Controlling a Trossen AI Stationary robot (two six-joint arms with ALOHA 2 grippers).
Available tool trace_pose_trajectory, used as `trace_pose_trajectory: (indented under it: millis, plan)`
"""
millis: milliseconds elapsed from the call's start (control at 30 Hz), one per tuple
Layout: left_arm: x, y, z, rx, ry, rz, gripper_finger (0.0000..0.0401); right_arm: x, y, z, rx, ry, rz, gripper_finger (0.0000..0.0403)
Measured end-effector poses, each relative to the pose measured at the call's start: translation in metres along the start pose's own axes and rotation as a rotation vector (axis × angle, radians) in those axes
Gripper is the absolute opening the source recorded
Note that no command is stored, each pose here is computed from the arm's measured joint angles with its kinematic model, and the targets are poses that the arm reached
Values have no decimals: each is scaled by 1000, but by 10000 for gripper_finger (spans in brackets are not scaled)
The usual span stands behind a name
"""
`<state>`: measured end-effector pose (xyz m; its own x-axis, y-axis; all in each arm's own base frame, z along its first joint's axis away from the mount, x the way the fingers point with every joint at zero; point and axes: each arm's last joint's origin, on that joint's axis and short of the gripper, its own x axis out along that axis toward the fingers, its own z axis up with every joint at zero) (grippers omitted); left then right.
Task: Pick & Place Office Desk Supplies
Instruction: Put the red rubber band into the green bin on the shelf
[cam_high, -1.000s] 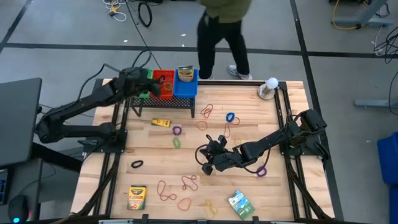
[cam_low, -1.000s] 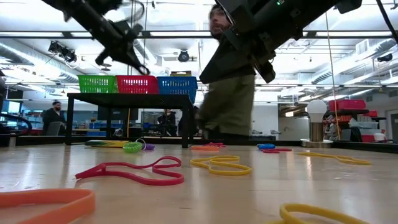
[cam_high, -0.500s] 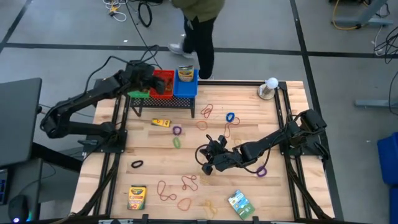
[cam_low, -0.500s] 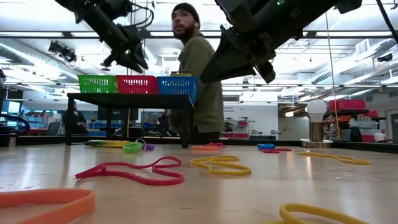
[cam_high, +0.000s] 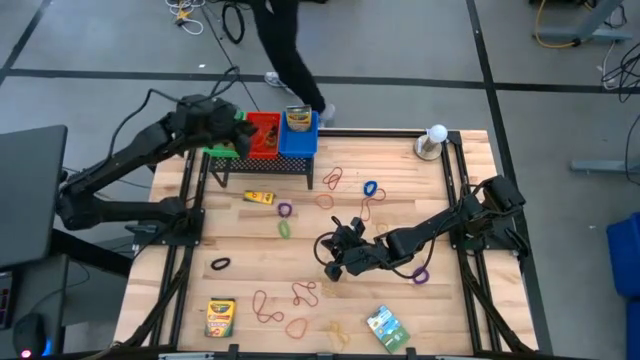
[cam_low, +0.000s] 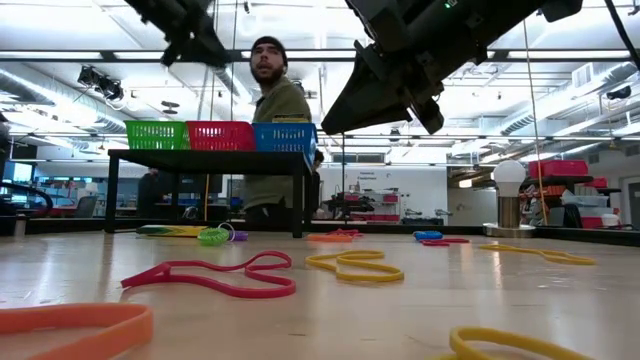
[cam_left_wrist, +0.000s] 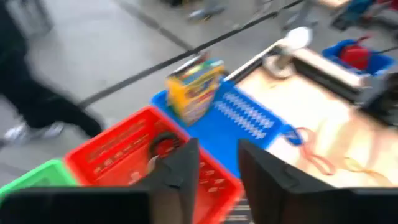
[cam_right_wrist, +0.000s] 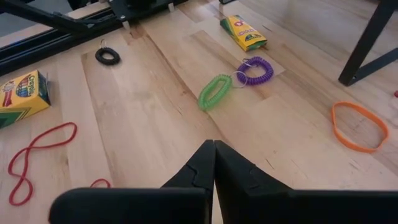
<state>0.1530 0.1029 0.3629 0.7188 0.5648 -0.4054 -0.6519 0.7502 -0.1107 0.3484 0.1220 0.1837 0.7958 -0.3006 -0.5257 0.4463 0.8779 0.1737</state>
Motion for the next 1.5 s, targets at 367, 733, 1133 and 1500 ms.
trace_pose_trajectory:
  millis: [367, 733, 1133, 1500]
  plan:
    - [-16, -57, -49, 154, -110, -252, 8, 1, -1, 1, 12, -9, -14, 15]
    - [-3, -109, -103, 139, -81, -481, 9, -31, -12, 15, -12, 99, 5, 5]
    - [35, -154, -137, 186, 39, -558, 5, -33, -46, -2, -13, 196, 153, 4]
    - [24, -184, -179, 213, 258, -564, 6, -61, -84, -24, -65, 201, 175, 4]
